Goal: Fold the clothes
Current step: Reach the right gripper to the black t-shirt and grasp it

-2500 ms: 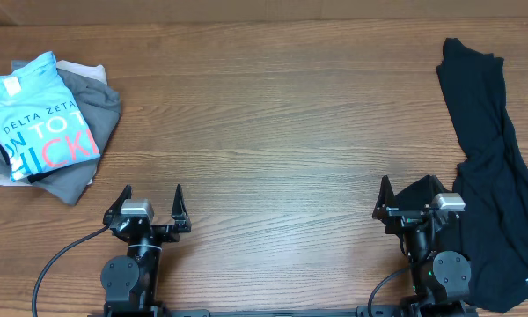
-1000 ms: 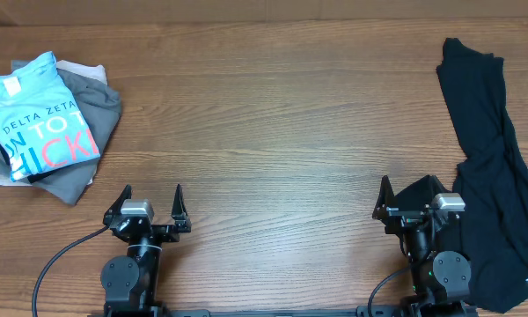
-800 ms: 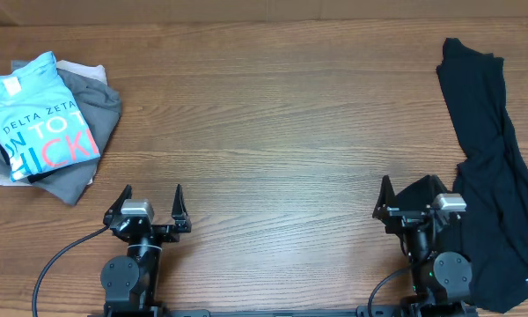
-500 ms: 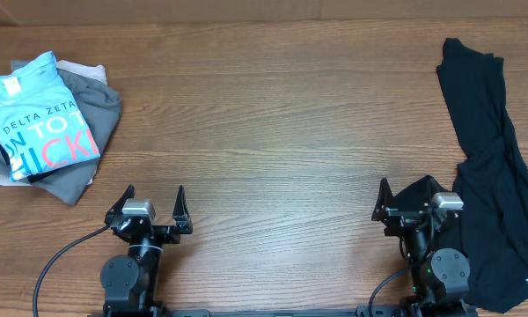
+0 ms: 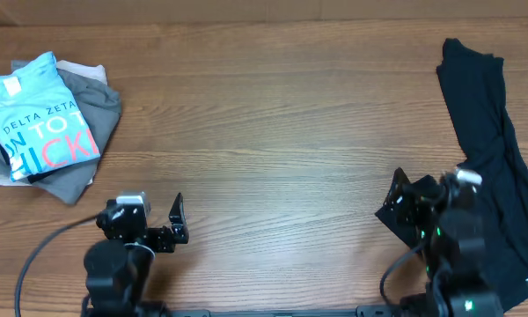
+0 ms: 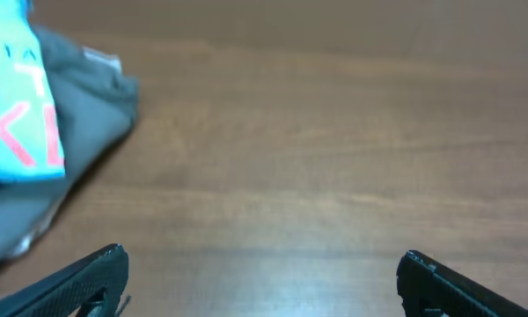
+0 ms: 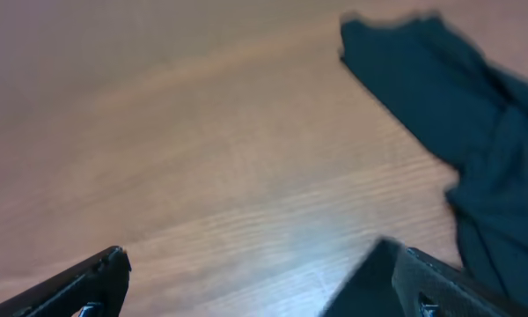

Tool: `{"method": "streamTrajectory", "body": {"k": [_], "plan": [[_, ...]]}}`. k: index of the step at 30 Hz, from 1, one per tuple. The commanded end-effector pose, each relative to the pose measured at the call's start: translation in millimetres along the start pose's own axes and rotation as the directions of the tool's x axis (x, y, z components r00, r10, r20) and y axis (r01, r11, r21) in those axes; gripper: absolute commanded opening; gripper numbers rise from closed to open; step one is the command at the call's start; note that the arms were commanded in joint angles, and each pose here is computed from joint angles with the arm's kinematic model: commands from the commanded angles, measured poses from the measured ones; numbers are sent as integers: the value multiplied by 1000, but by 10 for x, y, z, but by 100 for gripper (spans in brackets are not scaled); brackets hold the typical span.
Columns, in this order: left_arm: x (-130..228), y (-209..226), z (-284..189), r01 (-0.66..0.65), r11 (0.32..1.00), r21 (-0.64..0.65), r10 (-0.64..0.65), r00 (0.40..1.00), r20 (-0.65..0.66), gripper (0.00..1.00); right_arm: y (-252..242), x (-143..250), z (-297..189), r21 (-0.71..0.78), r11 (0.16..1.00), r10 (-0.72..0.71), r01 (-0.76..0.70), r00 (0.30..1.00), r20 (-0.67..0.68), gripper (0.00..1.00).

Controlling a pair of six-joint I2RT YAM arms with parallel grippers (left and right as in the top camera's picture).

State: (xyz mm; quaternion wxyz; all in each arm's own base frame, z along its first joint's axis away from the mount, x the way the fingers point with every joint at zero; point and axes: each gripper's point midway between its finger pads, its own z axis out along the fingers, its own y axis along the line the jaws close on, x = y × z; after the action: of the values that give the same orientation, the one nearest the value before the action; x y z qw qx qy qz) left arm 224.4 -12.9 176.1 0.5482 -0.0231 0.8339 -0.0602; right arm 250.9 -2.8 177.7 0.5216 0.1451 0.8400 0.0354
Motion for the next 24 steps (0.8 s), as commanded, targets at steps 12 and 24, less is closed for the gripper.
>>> {"method": "streamTrajectory", "body": {"k": [12, 24], "plan": [[159, -143, 339, 87, 996, 32, -62, 882, -467, 100, -15, 882, 703, 167, 984, 56, 57, 799, -598, 100], [272, -123, 446, 93, 995, 21, -69, 854, -516, 100, -667, 1635, 694, 501, 862, 345, 75, 637, -690, 99]]}}
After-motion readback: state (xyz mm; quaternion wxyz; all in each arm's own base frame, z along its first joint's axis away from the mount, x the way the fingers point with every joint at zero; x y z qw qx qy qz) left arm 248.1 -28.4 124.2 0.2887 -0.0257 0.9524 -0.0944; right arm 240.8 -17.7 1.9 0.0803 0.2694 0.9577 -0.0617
